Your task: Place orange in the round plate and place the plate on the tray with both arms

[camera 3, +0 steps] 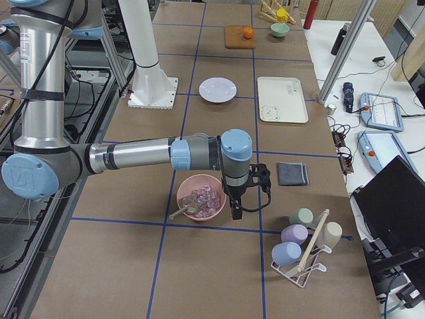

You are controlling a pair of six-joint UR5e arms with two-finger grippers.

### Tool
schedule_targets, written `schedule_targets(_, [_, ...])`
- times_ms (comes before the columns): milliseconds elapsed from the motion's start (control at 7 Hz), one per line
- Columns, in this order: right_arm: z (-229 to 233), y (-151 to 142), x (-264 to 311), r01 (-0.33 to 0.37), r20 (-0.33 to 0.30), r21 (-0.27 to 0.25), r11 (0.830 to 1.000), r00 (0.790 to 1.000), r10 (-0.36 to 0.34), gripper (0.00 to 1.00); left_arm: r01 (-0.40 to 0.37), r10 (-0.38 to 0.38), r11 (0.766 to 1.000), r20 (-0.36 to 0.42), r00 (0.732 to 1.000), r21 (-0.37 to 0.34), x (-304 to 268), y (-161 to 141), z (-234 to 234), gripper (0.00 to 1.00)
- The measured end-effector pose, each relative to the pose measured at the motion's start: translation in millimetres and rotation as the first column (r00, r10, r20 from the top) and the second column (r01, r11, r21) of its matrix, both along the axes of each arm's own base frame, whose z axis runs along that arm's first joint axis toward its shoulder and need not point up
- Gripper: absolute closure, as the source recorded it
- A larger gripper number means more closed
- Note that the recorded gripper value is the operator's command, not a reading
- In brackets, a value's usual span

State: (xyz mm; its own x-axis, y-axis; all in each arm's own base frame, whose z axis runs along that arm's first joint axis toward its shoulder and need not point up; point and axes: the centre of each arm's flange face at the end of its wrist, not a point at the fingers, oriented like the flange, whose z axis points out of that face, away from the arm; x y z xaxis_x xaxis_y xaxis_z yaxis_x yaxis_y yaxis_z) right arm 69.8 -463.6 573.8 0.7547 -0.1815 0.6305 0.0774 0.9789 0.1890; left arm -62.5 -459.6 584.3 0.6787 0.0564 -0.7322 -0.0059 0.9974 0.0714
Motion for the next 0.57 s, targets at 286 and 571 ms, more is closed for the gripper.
schedule_targets(286, [-39,-21,-1,0.001,0.002,0.182,0.983,1.000,-0.001,0.00,0.014,-0.014,0.994,0.000,1.000,0.107,-6,-22,-37,0.01])
schedule_targets(571, [-55,-29,-4,-0.011,0.048,0.375,0.927,0.999,-0.007,0.00,0.030,-0.042,0.959,0.038,0.998,0.283,-16,-41,-57,0.01])
